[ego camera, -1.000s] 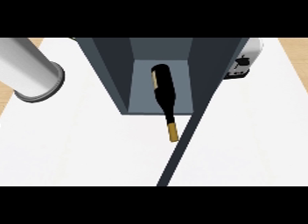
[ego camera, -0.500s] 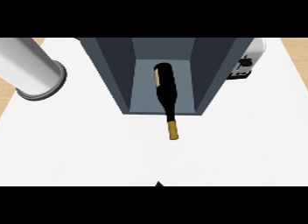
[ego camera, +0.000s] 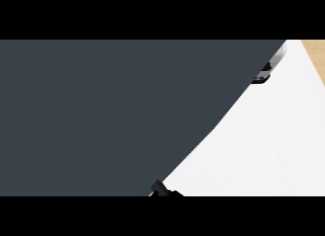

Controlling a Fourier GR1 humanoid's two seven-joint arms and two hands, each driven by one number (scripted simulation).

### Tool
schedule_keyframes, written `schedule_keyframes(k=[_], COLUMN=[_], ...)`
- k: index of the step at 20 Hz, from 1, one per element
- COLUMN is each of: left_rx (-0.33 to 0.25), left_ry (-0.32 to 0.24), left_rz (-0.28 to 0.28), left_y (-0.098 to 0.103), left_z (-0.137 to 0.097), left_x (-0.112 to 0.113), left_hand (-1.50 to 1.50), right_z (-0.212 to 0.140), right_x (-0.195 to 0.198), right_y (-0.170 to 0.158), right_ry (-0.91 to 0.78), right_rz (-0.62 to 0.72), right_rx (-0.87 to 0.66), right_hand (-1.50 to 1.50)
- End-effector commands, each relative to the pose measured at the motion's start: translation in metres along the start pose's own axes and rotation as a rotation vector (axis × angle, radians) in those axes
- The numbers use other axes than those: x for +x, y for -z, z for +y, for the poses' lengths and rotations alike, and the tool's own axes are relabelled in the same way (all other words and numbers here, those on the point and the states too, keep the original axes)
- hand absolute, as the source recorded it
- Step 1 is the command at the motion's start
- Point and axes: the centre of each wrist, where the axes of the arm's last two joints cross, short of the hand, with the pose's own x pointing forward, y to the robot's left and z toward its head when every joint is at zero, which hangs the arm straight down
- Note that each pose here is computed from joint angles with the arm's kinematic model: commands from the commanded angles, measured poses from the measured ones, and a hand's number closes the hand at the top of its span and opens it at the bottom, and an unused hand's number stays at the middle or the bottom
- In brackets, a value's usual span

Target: Pick up the wine, place it into the cabinet and close the cabinet

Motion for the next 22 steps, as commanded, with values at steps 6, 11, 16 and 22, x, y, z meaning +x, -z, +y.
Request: schedule_keyframes(k=[6,11,16,22], left_rx=[0.017,0.031,0.045,0.028], left_ry=[-0.001,0.005,0.017,0.006], left_rz=[-0.005,-0.013,-0.042,-0.015], left_y=[0.003,0.002,0.009,0.005], left_z=[-0.005,-0.007,-0.011,-0.006], left_x=[-0.011,-0.007,-0.007,-0.014], left_hand=[-1.50,-1.50,-1.50,-1.50], right_z=[0.018,-0.010,-0.033,-0.068], right_x=[0.029,0.028,0.015,0.002], right_y=[0.104,0.155,0.184,0.195], right_ry=[-0.021,-0.128,-0.197,-0.177], right_rz=[-0.038,-0.071,-0.062,-0.005], right_rx=[-0.020,-0.090,-0.155,-0.194], right_hand=[1.50,1.50,1.50,1.50])
